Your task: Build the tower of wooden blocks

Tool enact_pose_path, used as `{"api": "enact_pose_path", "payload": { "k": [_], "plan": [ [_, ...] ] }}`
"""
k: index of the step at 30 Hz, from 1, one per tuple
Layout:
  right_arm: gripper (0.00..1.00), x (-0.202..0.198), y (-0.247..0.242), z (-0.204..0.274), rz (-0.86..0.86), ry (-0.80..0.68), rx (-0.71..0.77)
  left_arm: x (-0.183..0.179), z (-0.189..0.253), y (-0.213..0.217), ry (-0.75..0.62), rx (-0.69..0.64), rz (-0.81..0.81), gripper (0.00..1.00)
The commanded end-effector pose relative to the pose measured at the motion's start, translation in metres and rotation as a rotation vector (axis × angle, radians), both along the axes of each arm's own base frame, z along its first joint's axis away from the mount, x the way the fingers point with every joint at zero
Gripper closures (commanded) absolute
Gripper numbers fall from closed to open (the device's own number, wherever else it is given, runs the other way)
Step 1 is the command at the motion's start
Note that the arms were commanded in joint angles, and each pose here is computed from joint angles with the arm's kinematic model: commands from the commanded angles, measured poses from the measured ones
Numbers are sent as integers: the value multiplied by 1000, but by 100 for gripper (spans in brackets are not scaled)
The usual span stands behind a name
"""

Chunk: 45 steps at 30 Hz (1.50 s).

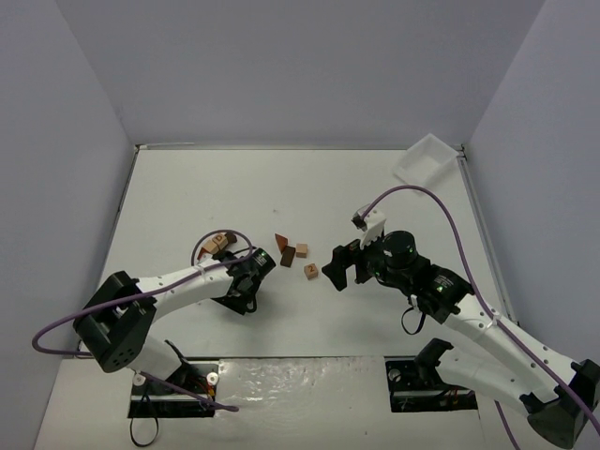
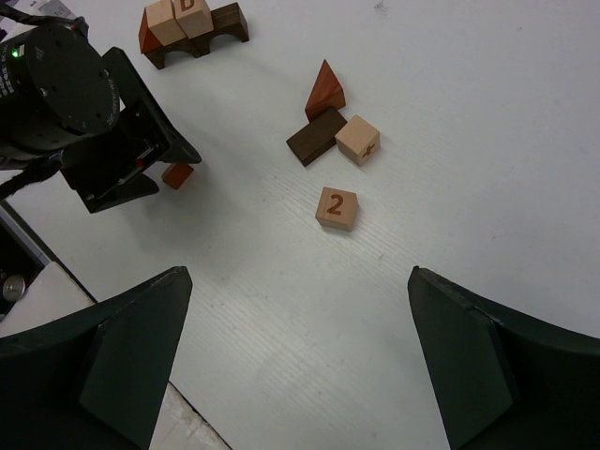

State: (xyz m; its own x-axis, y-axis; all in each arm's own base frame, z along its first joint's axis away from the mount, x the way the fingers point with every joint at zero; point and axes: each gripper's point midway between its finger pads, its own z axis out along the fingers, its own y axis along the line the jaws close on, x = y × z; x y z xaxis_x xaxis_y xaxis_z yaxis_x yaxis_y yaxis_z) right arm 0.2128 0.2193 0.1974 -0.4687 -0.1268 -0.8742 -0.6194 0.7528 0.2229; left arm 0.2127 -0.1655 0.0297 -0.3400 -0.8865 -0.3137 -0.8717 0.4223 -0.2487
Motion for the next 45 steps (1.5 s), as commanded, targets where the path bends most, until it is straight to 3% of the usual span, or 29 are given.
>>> {"api": "enact_pose_path", "payload": {
  "k": [1,13,18,26,37,45],
  "plan": [
    [2,5,3,15,5,-56,36,13,16,-7,-30,-43,41,51],
    [2,6,1,14,-5,-57,30,8,15,4,47,-8,-92,74],
    [2,6,2,13,-4,-54,28,14,20,6,91,33,-309,76],
    [2,5,2,12,0,-49,28,32,29,1,185,192,-819,76],
    [2,5,3,8,5,-35,22,50,27,1,210,412,-1243,65],
    [2,5,3,3,1,-22,9,49,30,-6,163,407,-1233,45]
  ]
}}
